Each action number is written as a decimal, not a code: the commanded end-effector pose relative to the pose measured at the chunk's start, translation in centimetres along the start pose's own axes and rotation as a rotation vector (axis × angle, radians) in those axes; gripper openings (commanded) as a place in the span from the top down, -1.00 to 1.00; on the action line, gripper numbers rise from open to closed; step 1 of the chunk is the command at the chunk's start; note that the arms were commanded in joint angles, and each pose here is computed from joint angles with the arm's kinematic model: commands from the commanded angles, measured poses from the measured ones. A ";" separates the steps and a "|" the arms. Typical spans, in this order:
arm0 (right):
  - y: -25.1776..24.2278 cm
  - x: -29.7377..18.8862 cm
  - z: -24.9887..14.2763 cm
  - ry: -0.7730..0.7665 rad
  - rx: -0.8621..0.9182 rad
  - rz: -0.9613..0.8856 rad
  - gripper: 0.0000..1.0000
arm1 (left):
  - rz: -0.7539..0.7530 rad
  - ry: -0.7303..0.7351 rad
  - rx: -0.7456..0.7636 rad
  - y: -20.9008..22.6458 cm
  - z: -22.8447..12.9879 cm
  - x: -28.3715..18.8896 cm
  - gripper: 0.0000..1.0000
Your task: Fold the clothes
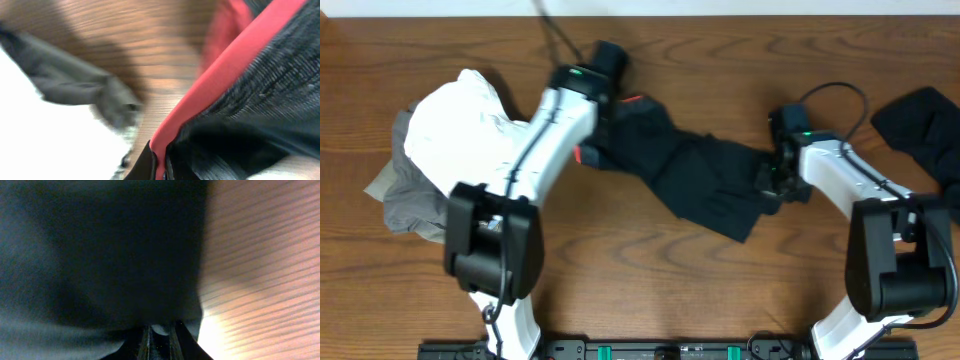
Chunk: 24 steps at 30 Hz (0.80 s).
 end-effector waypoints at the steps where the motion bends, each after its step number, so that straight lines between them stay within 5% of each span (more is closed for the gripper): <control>1: -4.6 1.7 -0.3 0.029 -0.041 -0.205 0.73 | 0.016 0.012 -0.070 1.8 0.4 -0.2 0.78; 3: -5.7 1.5 0.5 0.005 -0.074 -0.247 0.72 | 0.024 0.025 -0.080 2.5 0.3 -0.1 0.66; 6: -6.4 1.1 1.3 -0.018 -0.097 -0.274 0.67 | 0.031 0.043 -0.076 2.7 0.0 -0.1 0.12; 10: -6.7 0.3 2.5 -0.046 -0.082 -0.271 0.53 | 0.041 0.078 -0.085 2.8 -0.8 -0.1 -0.28; 20: -3.5 -4.0 5.5 -0.097 -0.154 0.000 0.41 | -0.163 0.161 -0.054 0.5 -1.8 -0.8 -0.33; 24: -0.1 -6.9 5.7 -0.141 -0.246 0.285 0.21 | -0.201 0.128 -0.057 0.2 -1.2 -1.2 -0.59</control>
Point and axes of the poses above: each gripper's point midway between its finger pads, its own x axis out along the fingers, its own y axis along the line the jaws close on, z = x × y, the point moved 5 cm from there along -x, back along the fingers, and after that the axes turned 14 degrees about -x, right-handed, at the moved point
